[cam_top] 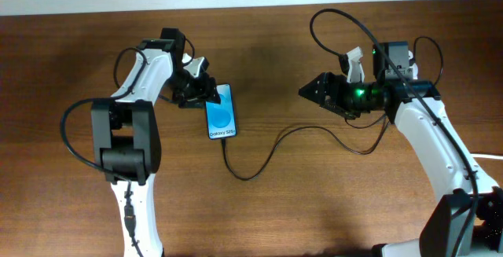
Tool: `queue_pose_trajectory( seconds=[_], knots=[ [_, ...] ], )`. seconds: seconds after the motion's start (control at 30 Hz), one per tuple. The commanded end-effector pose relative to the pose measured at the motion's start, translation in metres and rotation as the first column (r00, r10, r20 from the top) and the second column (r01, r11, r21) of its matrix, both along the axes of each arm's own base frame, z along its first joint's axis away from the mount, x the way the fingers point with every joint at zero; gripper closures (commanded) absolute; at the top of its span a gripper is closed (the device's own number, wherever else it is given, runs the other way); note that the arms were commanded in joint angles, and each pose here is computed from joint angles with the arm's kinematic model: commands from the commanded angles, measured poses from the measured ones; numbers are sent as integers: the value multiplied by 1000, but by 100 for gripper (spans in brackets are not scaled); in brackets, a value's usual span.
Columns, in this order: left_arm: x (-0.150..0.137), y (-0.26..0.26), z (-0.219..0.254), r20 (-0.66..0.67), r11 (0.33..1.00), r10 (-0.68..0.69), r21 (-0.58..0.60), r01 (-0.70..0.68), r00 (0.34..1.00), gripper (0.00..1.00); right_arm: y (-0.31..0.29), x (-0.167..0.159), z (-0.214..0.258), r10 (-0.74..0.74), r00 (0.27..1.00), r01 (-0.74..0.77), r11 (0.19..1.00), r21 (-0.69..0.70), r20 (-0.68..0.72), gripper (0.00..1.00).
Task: Plug charger to phone and switch on socket
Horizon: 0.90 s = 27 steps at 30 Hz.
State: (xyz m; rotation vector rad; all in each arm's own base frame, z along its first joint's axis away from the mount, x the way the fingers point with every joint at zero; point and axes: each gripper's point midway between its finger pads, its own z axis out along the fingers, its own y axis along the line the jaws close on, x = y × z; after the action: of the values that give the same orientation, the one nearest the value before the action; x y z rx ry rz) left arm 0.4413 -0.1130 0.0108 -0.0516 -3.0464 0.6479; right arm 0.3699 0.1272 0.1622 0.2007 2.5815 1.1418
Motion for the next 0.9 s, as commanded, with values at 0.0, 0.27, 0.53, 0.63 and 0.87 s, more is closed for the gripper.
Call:
queue_pose_trajectory(
  seconds=[0.0,0.27,0.53,0.63,0.87],
  knots=[
    [3,39,-17,5,975,52,217,-51,999,37,-3,3,0,1,1000,0,1000,-16,15,11],
    [33,46,81,243,968,4,244,-66,970,33,-33,5,36,-19,996,35,981,-192,83,14],
    [28,48,228,549,971,15,190,-143,836,14,-100,4,125,-94,975,152,942,-298,199,19],
    [18,50,257,599,972,18,178,-156,800,1,-171,0,156,-271,929,350,866,-357,254,21],
    [13,50,260,597,972,18,179,-155,802,1,-316,-34,159,-599,753,657,663,-358,273,15]
  ],
)
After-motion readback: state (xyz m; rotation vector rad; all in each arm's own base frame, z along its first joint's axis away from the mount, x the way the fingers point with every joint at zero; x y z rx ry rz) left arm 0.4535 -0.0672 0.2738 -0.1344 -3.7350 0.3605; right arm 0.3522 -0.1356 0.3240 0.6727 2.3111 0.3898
